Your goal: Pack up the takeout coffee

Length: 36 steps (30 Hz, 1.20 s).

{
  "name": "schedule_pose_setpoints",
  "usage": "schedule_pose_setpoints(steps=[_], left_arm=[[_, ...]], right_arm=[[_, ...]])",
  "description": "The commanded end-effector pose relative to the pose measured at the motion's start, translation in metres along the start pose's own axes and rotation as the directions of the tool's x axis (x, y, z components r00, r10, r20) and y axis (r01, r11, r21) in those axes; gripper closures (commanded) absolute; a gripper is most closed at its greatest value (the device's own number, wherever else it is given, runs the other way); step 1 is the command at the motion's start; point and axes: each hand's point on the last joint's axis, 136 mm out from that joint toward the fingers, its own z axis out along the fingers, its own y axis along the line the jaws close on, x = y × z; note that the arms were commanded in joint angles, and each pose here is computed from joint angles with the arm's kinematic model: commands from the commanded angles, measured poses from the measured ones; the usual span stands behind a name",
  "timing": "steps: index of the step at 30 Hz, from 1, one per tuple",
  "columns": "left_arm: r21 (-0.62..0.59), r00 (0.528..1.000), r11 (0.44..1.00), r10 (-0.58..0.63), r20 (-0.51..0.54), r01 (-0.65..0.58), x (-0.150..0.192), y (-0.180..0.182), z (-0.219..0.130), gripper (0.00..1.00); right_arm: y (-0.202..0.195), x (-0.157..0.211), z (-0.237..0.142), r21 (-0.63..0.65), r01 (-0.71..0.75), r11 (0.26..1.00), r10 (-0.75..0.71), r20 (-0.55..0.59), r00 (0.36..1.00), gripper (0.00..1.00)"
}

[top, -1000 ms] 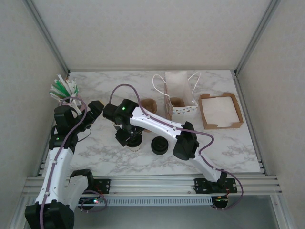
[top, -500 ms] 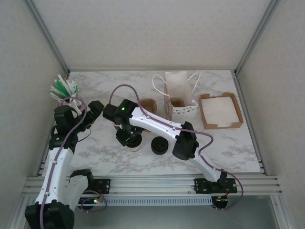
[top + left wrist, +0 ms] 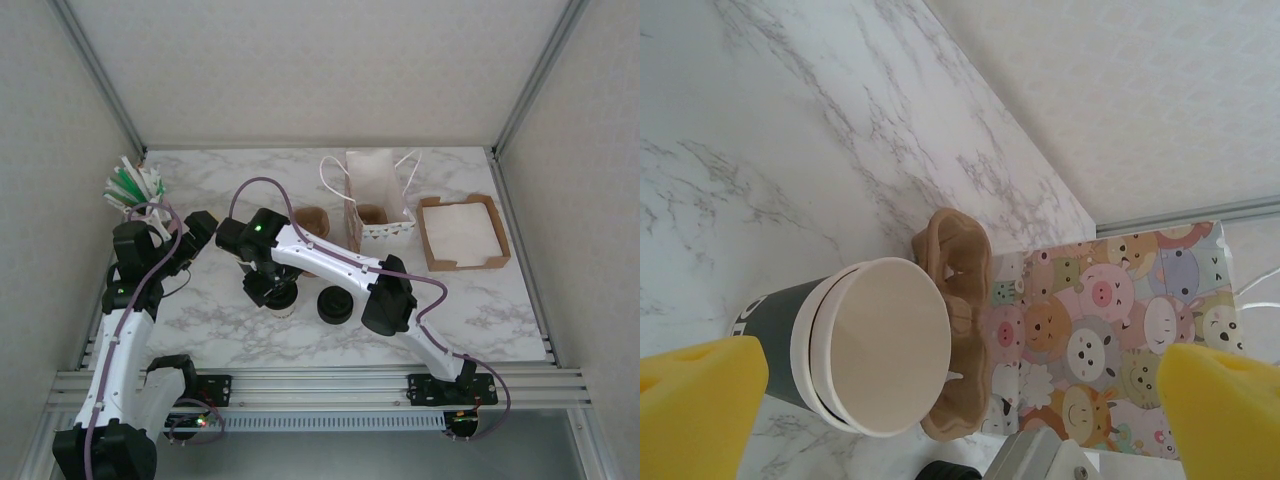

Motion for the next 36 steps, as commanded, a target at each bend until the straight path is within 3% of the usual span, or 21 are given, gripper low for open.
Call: schedule_pose_setpoints(steps=[1,9,19,36], left_arm=[[0.028,0.999,0.999,0.034,0.006,-0.034,-0.001,-0.006,-0.004,0.00],[0.031,0.999,0.999,0.035,0.006,-0.036,-0.002,-0.007,-0.005,0.00],[0.051,0.998,0.997,0.053,0.012,-0.054,-0.006,-0.016,-0.007,0.00],[0.129,0.993,0.984,0.117,0.032,-0.120,-0.023,-0.063,-0.007,0.00]], right_arm=[[0.006,0.004,0.009,0.007,0.005,1.000,-0.004,-0.031,1.000,0.21],[0.005,0.004,0.006,0.008,0.004,1.000,-0.004,-0.024,1.000,0.27],[0.001,0.005,-0.026,-0.016,-0.004,1.000,0.005,0.050,0.999,0.31],[-0.019,0.036,-0.139,-0.104,-0.024,0.994,0.051,0.271,0.961,0.32]])
